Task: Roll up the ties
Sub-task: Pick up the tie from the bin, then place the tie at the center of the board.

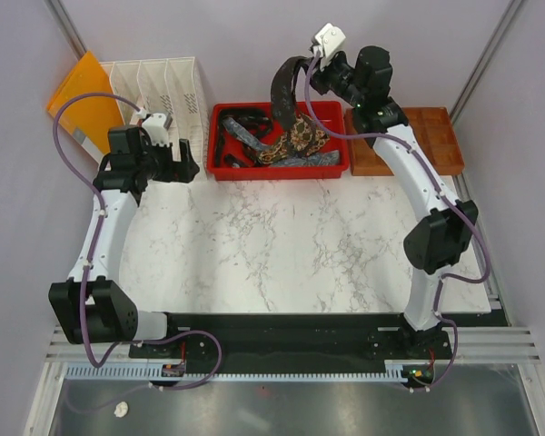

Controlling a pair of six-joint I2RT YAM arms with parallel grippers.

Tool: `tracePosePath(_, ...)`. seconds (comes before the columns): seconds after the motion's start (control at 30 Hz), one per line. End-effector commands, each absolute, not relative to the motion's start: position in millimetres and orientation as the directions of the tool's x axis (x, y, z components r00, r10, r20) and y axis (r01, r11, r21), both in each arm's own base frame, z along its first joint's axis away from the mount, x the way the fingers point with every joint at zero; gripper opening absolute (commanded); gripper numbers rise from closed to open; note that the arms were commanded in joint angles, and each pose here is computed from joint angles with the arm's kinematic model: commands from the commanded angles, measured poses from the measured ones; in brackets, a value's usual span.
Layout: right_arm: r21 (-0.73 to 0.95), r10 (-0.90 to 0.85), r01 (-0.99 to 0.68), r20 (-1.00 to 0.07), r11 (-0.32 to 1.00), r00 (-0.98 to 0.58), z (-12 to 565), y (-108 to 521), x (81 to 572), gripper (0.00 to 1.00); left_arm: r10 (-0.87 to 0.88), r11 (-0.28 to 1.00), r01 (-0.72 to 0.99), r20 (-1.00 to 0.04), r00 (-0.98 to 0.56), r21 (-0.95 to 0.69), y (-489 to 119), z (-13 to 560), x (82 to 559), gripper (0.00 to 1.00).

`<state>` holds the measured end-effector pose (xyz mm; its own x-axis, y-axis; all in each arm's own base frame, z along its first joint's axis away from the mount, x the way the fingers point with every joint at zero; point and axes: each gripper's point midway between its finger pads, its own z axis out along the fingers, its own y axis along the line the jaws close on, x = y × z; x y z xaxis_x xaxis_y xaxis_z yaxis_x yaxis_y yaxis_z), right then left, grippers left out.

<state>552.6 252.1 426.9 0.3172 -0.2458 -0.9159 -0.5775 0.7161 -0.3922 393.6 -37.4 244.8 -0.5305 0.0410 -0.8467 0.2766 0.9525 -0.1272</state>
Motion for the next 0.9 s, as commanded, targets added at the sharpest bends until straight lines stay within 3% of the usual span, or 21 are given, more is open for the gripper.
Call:
tracePosePath(0.0, -0.436, -0.262, -0.631, -0.898, 0.641, 0.354, 433.5, 286.4, 510.3, 0.0, 0.046, 0.926, 0.354, -0.888, -0.457, -0.134, -50.3, 277.5, 387.1, 1.0)
tracePosePath(0.3, -0.447, -0.249, -0.626, -0.89, 0.639, 0.382, 431.2, 339.7, 456.4, 0.0, -0.061, 0.838, 0.47, -0.902, -0.427, -0.279, -55.2, 280.1, 365.8, 0.98)
tracePosePath(0.37, -0.477, -0.294, -0.643, -0.878, 0.599, 0.377, 396.5, 333.1, 434.5, 0.0, -0.001, 0.818, 0.528, -0.919, -0.394, -0.227, -55.7, 274.8, 358.3, 0.98)
tracePosePath(0.4, -0.48, -0.363, -0.703, -0.873, 0.524, 0.326, 334.8, 331.9, 420.3, 0.0, 0.029, 0.813, 0.548, -0.926, -0.376, -0.197, -55.9, 272.6, 354.6, 0.98)
tracePosePath(0.47, -0.546, -0.434, -0.717, -0.824, 0.434, 0.365, 302.7, 315.7, 390.6, 0.0, 0.138, 0.777, 0.623, -0.943, -0.302, -0.086, -59.7, 265.0, 341.2, 0.98)
tracePosePath(0.5, -0.649, -0.513, -0.692, -0.731, 0.316, 0.45, 276.5, 308.1, 380.7, 0.0, 0.17, 0.763, 0.643, -0.94, -0.296, -0.064, -60.7, 257.6, 334.7, 0.98)
tracePosePath(0.53, -0.644, -0.572, -0.737, -0.689, 0.204, 0.444, 217.9, 293.5, 354.1, 0.0, 0.203, 0.747, 0.665, -0.94, -0.273, -0.032, -61.9, 253.8, 330.1, 0.99)
tracePosePath(0.57, -0.657, -0.604, -0.74, -0.65, 0.141, 0.462, 191.7, 284.7, 343.1, 0.1, 0.261, 0.728, 0.685, -0.934, -0.246, 0.024, -59.9, 241.2, 325.1, 0.99)
tracePosePath(0.6, -0.679, -0.651, -0.734, -0.564, 0.016, 0.508, 147.8, 269.2, 325.9, 0.3, 0.284, 0.718, 0.695, -0.926, -0.248, 0.034, -60.2, 232.9, 319.8, 0.99)
tracePosePath(0.67, -0.686, -0.673, -0.726, -0.521, -0.037, 0.526, 131.2, 255.1, 311.8, 0.45, 0.369, 0.664, 0.742, -0.904, -0.216, 0.093, -60.5, 209.8, 310.3, 0.99)
tracePosePath(0.7, -0.679, -0.682, -0.732, -0.509, -0.057, 0.525, 124.8, 250.2, 306.3, 0.63, 0.392, 0.641, 0.762, -0.892, -0.224, 0.09, -61.6, 199.2, 302.2, 0.99)
tracePosePath(0.73, -0.648, -0.698, -0.758, -0.508, -0.077, 0.505, 121.1, 243.4, 297.5, 0.76, 0.414, 0.621, 0.777, -0.884, -0.217, 0.1, -61.9, 191.8, 298.1, 0.99)
tracePosePath(0.8, -0.631, -0.703, -0.771, -0.512, -0.084, 0.495, 134.9, 243.1, 296.1, 0.84, 0.474, 0.564, 0.813, -0.863, -0.174, 0.146, -62.0, 176.5, 293.2, 0.99)
tracePosePath(0.87, -0.543, -0.724, -0.837, -0.551, -0.067, 0.415, 134.3, 238.9, 286.7, 0.85, 0.532, 0.481, 0.861, -0.836, -0.134, 0.168, -69.6, 161.9, 282.7, 0.99)
